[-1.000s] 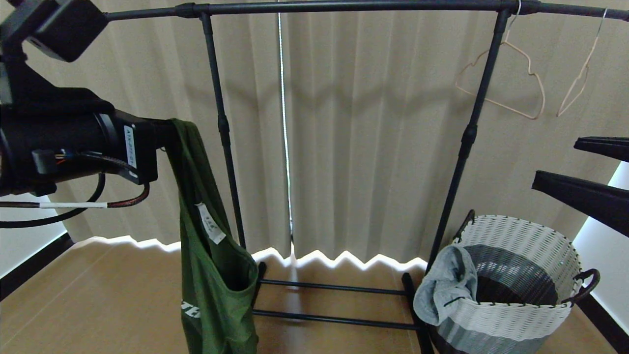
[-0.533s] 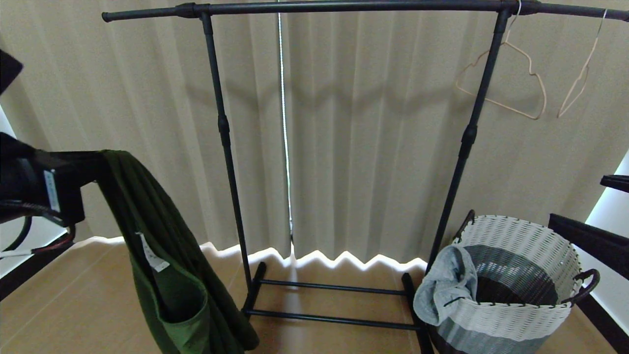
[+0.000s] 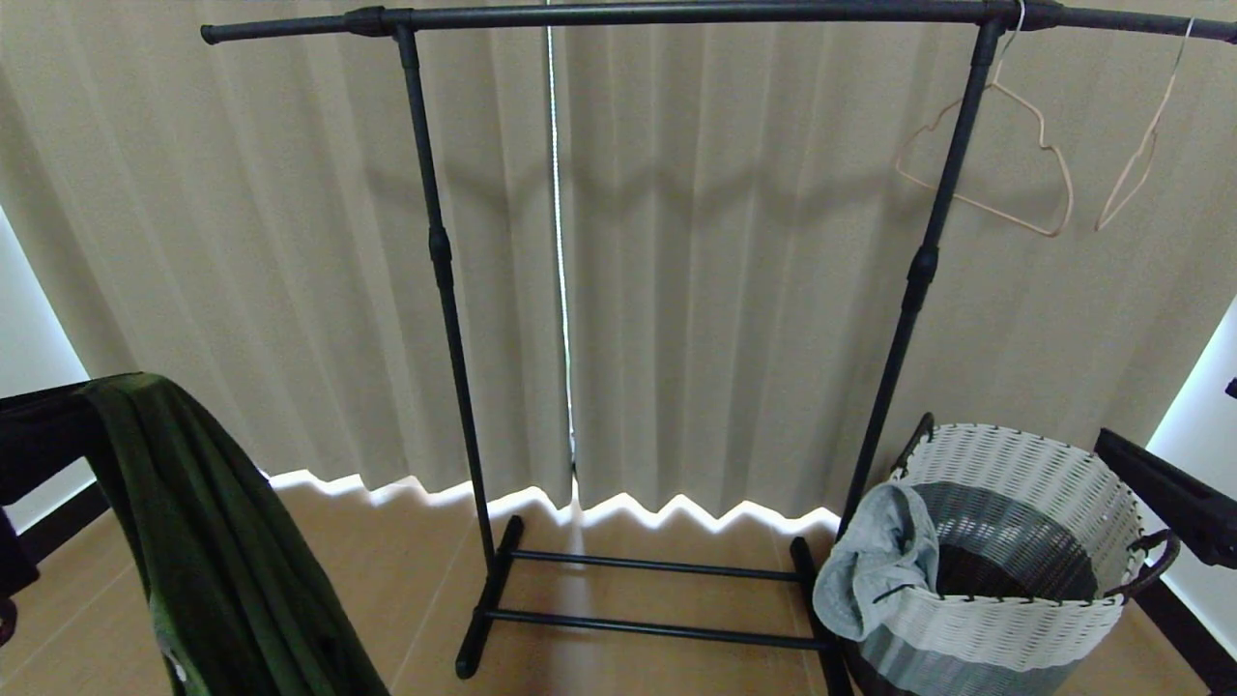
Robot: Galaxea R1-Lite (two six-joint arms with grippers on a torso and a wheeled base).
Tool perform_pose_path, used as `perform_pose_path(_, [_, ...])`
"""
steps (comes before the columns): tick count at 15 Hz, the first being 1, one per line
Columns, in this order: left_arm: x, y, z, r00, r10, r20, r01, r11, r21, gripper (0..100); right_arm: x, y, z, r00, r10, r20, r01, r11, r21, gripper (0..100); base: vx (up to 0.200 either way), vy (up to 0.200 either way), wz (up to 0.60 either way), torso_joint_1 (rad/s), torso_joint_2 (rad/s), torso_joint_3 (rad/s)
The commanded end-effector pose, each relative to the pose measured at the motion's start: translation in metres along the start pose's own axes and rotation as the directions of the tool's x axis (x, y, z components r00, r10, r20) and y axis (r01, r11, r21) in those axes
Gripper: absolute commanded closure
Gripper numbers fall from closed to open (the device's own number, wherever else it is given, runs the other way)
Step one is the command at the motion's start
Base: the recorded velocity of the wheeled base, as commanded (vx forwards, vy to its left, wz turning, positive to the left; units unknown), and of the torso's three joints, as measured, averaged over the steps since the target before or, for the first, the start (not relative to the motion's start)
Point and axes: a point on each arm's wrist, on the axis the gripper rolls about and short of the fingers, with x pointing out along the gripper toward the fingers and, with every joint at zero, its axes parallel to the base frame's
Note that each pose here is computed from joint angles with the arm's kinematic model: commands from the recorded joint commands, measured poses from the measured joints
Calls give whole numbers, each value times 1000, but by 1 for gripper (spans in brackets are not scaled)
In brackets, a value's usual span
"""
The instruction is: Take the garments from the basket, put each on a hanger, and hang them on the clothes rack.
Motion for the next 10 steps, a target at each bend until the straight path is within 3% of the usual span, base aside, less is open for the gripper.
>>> perform_pose_path(1, [-12,-3,-12,999,5,36,-5,1000,-4,100,-7,-3,-15,999,-39,-29,39,999,-3,0,0,0,0,0,0,0])
perform_pose_path(8, [-14,-4,-29,999,27,36,-26,1000,-16,100,-10,-11,-29,986,-139,-95,139,990,-8,0,0,0,0,0,0,0])
perform_pose_path(10, [-13,-3,-34,1000,-8,23,9,1000,-19,100,-10,-13,-32,981,-165,-107,165,986,-7,0,0,0,0,0,0,0])
